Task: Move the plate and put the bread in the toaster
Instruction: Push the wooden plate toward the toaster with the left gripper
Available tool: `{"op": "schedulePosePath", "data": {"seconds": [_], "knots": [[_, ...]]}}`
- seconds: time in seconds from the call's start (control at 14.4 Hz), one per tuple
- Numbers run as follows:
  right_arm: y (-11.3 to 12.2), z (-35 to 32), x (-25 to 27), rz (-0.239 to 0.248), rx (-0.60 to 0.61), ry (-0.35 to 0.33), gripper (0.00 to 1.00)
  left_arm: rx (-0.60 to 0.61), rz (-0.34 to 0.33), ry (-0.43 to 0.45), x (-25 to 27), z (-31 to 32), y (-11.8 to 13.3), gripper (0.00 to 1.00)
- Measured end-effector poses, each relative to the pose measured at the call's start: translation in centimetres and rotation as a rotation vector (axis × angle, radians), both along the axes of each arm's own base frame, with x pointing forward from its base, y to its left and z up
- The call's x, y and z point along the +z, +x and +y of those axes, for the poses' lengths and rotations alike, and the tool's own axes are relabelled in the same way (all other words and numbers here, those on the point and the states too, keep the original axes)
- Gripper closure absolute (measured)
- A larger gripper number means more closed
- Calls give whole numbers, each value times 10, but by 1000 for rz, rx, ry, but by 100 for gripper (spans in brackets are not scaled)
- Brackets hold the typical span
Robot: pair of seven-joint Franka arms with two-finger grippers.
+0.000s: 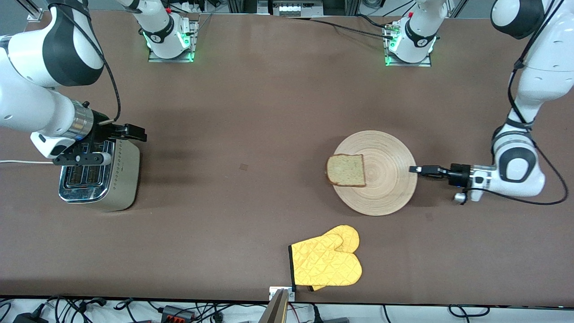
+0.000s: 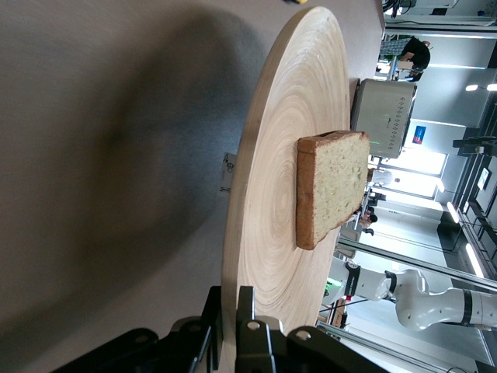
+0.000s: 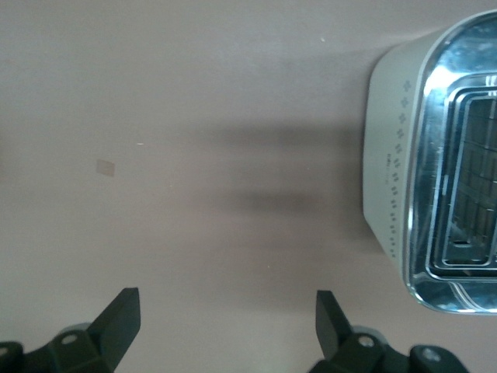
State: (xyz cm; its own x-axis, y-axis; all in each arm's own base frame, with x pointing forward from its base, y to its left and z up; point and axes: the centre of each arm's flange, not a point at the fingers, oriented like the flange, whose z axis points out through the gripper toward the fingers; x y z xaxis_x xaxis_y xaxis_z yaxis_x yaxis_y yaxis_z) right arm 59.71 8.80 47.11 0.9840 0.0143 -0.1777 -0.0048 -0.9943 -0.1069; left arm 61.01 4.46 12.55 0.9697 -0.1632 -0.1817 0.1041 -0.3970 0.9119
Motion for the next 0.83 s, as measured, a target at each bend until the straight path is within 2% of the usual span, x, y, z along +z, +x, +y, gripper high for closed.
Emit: {"op": "schedulePosePath", "data": {"seconds": [0.28,0.49,0.69,0.83], "knots": [[-2,5,-3,19,-18,-2,0,34,-11,-39,-9,-88,-6,90],[-1,5,-6,25,-31,-3,0,80,-11,-50,-11,-154,-20,90],[3,7,-24,55,-42,11,0,63,-38,-28,-3,-209,-30,90],[8,8,-41,66,-44,19,0,50,-21,-43,-2,-238,-38,90]]}}
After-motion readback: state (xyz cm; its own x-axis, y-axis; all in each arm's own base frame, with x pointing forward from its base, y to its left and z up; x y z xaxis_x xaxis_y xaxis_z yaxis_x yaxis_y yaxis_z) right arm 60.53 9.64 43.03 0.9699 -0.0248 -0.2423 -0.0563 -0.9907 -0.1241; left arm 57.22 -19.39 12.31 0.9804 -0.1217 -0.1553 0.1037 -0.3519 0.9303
